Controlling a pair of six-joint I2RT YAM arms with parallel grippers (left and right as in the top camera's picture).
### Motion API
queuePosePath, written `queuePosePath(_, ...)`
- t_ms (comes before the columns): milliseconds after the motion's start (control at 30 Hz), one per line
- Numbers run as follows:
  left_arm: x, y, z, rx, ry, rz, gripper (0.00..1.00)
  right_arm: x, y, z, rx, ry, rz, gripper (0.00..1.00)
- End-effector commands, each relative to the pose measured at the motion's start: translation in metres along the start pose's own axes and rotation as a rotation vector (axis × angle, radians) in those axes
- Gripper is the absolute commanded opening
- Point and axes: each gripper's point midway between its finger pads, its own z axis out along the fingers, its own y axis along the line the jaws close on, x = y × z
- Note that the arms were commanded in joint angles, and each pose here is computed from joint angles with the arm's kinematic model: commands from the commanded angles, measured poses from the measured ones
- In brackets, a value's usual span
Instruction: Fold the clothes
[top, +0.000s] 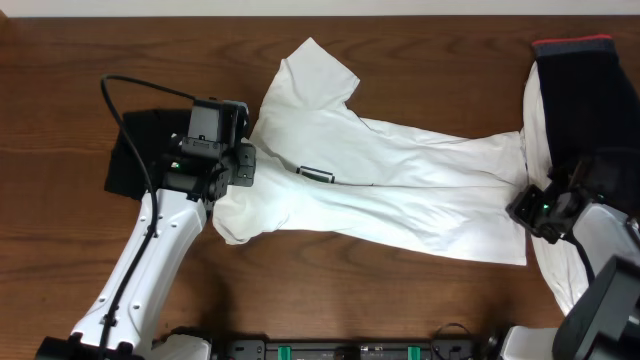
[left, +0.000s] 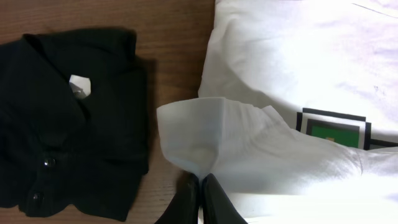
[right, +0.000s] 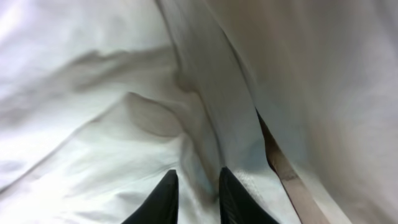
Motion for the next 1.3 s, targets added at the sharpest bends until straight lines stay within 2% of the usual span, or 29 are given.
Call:
queuePosePath(0,-0.008,0.002,-0.005,-0.011,-0.020,0.003,0.06,-0.007,0.004,-0.015,-0.009,-0.052,-0.016,0.20)
queuePosePath(100,-0.008,0.002,-0.005,-0.011,-0.020,0.002,0.06,-0.003,0.003,-0.015,-0.002,-0.038,-0.012,0.27)
queuePosePath(233,-0.008,0.002,-0.005,-0.011,-0.019,0.003,0.06,0.000,-0.003,-0.011,0.028,-0.026,-0.006,0.27)
queuePosePath(367,-0.007,0.002,-0.004,-0.011,-0.015,0.003,0.06,0.003,-0.016,-0.005,0.088,-0.006,0.008,0.34)
queuePosePath(500,-0.006,0.002,-0.004,-0.012,-0.012,0.003,0.06,0.008,-0.020,0.003,0.097,0.029,0.017,0.34)
queuePosePath(833,-0.006,0.002,-0.004,-0.011,-0.012,0.003,0.06,0.013,-0.011,0.011,0.034,0.061,0.029,0.14)
queuePosePath(967,-0.006,0.002,-0.004,-0.011,-0.012,0.004,0.06,0.012,-0.007,0.010,0.013,0.060,0.029,0.01)
queuePosePath(1267,-0.007,0.003,-0.008,-0.011,-0.018,-0.001,0.06,0.001,0.022,-0.027,-0.092,-0.009,-0.009,0.01)
